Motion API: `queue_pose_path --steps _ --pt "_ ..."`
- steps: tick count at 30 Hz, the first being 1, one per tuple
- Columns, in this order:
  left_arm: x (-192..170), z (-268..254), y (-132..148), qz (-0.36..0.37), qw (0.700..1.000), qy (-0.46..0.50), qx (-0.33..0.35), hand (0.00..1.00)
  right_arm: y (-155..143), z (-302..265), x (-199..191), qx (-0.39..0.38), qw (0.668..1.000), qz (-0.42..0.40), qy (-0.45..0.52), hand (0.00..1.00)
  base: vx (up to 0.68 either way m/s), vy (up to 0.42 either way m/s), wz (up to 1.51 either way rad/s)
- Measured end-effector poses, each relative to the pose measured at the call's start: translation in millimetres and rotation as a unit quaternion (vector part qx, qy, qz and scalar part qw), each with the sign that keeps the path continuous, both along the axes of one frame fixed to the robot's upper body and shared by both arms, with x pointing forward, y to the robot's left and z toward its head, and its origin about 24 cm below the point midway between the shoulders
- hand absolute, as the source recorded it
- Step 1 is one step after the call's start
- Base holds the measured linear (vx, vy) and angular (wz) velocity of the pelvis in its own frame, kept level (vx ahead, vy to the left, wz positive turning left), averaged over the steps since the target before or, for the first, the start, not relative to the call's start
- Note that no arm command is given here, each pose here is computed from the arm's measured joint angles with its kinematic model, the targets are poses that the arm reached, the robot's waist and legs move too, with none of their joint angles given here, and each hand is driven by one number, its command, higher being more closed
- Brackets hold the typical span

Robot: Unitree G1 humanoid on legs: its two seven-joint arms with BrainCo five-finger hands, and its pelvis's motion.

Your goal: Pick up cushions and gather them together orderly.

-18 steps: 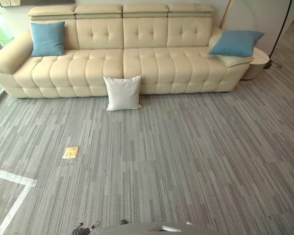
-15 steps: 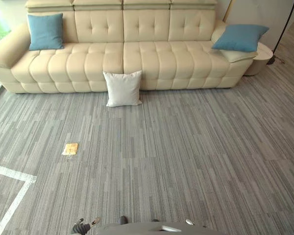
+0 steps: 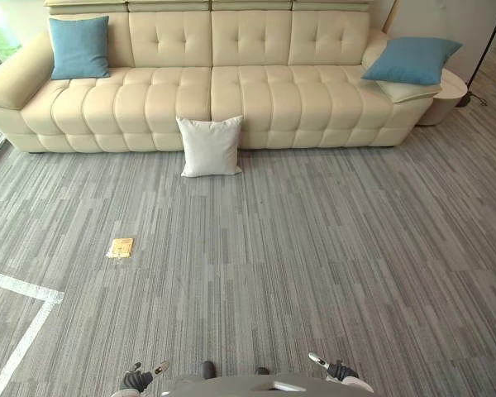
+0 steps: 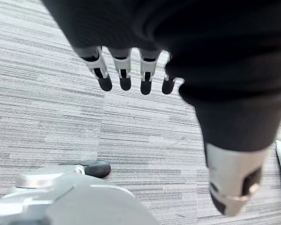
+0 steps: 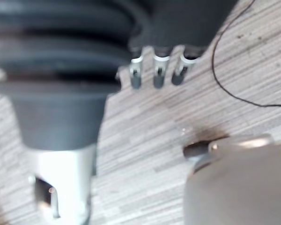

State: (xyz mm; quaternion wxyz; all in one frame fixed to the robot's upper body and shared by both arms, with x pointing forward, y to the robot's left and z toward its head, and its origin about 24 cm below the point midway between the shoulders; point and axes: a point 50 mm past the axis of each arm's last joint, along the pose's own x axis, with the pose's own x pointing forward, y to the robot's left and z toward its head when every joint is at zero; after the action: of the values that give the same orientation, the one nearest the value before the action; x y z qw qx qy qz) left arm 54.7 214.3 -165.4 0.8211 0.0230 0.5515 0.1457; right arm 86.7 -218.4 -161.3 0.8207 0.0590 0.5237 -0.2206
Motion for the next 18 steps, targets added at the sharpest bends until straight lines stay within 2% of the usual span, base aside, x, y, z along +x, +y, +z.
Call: queue_pose_path --steps 18 --pt "1.3 -0.1 0.6 0.016 1.0 -0.003 -0.007 0.0 0.6 0.3 3.1 -0.006 1.0 -0.001 0.002 0.0 -0.01 -0.006 0.0"
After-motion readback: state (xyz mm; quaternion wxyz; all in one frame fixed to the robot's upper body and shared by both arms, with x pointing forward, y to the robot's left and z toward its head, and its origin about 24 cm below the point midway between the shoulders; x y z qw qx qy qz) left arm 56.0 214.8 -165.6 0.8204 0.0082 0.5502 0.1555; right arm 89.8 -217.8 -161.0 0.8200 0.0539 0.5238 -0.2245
